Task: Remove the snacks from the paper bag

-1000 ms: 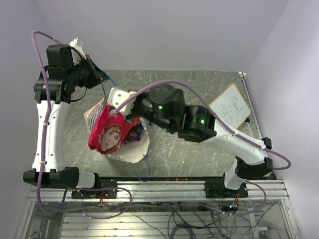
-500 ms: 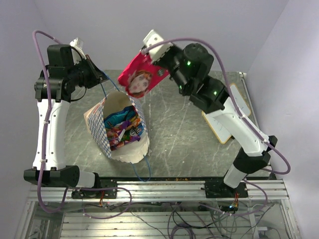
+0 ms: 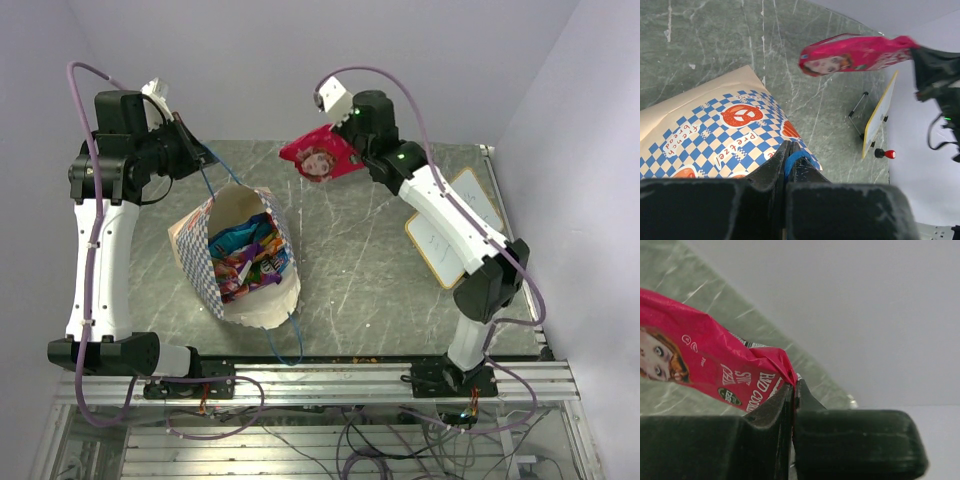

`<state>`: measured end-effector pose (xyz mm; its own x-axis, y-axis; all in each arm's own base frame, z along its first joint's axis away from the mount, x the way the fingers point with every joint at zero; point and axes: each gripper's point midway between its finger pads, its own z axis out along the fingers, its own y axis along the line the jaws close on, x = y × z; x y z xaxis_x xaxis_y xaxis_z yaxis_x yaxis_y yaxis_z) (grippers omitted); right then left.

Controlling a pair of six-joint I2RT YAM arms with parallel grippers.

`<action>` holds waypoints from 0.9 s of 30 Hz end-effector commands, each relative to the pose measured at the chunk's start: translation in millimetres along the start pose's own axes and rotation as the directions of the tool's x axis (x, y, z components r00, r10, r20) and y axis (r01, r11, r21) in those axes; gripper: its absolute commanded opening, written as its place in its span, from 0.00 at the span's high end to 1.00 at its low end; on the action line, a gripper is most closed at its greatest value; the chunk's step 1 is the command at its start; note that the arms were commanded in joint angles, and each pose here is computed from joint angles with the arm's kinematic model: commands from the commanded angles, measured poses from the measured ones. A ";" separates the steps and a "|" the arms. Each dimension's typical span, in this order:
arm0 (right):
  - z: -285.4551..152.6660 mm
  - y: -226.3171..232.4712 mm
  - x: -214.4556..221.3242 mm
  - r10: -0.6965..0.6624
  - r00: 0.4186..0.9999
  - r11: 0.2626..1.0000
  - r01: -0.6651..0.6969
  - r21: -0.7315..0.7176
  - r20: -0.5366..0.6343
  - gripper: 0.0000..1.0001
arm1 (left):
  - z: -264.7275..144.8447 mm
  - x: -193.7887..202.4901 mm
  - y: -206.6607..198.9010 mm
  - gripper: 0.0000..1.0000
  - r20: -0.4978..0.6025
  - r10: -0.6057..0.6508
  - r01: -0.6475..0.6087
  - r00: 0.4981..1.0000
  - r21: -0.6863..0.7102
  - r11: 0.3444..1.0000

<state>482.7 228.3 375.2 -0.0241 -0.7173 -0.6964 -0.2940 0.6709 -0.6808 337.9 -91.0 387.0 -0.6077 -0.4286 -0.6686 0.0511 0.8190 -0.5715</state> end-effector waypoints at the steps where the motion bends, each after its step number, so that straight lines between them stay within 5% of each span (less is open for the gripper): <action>1: 15.2 43.2 12.0 0.125 0.992 0.985 -0.127 -0.113 -0.025 1.00 | -4.1 -3.4 -3.7 0.93 0.014 0.008 -0.008 1.000 0.027 1.000; 12: 94.1 110.8 109.6 0.198 0.951 0.936 -0.255 -0.241 -0.238 1.00 | -6.2 -0.5 -3.9 0.93 -0.003 0.004 -0.004 1.000 0.024 1.000; 18: 149.7 108.5 189.1 0.182 0.927 0.942 -0.260 -0.213 -0.327 1.00 | -6.9 -2.4 -2.4 0.93 0.005 0.014 -0.014 1.000 0.013 1.000; 27: 199.4 97.9 247.5 0.179 0.923 0.952 -0.250 -0.176 -0.340 1.00 | -7.3 2.4 7.9 0.93 -0.004 0.028 -0.028 1.000 -0.032 0.999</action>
<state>615.8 154.4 83.3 -0.4615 -0.6016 -0.6520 -0.4544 0.7915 -0.4087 333.0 -92.6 381.6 -0.6312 -0.4122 -0.6570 0.0550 0.8211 -0.5681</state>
